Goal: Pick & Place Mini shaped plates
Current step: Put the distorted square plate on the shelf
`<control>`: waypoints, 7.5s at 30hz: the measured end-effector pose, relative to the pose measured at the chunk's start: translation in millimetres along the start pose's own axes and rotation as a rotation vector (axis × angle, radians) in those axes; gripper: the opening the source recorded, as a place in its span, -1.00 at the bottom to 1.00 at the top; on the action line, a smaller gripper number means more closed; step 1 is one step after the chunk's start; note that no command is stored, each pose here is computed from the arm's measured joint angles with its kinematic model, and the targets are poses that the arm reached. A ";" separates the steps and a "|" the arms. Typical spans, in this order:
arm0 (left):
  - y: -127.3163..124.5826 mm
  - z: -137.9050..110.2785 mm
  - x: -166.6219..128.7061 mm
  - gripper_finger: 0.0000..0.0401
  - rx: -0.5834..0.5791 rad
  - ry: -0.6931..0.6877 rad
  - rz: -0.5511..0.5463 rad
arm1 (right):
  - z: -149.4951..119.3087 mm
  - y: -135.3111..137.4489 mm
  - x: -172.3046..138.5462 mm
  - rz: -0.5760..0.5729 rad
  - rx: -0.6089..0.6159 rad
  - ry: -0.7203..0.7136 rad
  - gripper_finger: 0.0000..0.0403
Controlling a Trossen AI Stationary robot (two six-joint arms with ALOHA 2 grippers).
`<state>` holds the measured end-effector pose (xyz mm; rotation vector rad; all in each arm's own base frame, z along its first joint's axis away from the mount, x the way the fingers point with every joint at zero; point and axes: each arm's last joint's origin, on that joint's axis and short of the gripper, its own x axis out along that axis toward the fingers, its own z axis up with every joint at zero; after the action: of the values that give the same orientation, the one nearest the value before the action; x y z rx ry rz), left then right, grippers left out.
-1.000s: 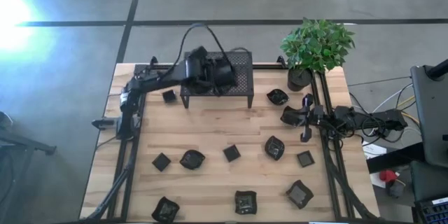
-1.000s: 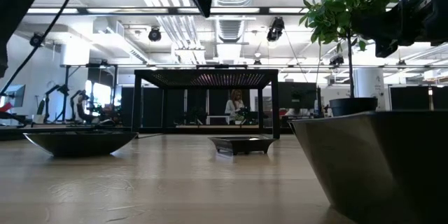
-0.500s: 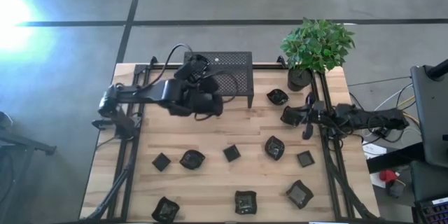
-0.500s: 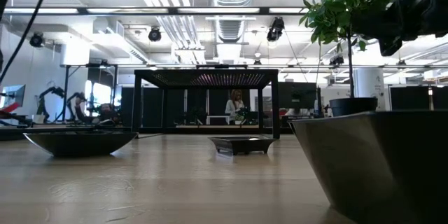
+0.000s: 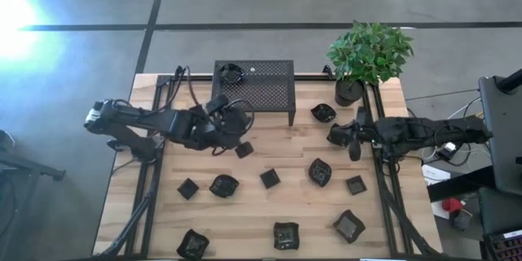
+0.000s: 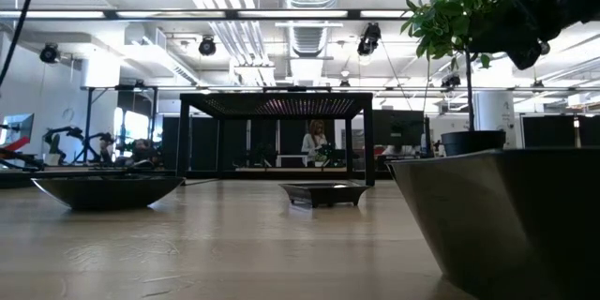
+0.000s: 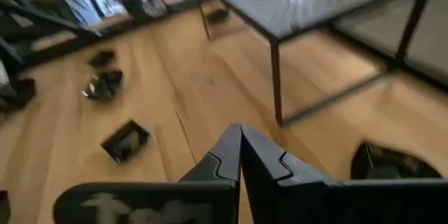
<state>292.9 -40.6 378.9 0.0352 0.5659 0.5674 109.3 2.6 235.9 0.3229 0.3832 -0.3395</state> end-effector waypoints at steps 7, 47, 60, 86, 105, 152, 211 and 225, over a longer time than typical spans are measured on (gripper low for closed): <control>5.2 -22.2 -0.4 -1.00 -0.007 -0.111 -0.089 | 17.2 10.4 4.6 -0.132 0.044 0.246 -0.96; 15.3 -37.4 -9.1 -1.00 -0.060 -0.236 -0.183 | 26.7 21.8 56.0 -0.386 -0.021 0.794 -0.95; 15.6 -35.2 -10.3 -1.00 -0.064 -0.241 -0.187 | 21.6 23.1 66.7 -0.406 -0.039 0.826 -0.68; 15.3 -35.7 -10.1 -1.00 -0.065 -0.238 -0.196 | -17.0 9.5 117.4 -0.536 -0.046 0.988 -0.44; 15.4 -35.7 -10.0 -1.00 -0.070 -0.238 -0.195 | -37.9 5.9 136.3 -0.528 -0.116 1.041 -0.56; 15.3 -36.0 -9.8 -1.00 -0.065 -0.236 -0.194 | 135.7 77.1 133.7 -0.231 -0.604 0.707 -0.96; 15.6 -38.9 -8.9 -1.00 -0.043 -0.212 -0.187 | 214.3 -43.3 279.7 -0.236 -0.717 0.804 -0.96; 15.6 -38.9 -8.8 -1.00 -0.043 -0.212 -0.187 | 214.7 -42.0 279.2 -0.236 -0.714 0.800 -0.68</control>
<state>258.9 -36.7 353.2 0.0016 0.3456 0.3873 403.0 -186.1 299.0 -0.3155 1.2942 -0.2711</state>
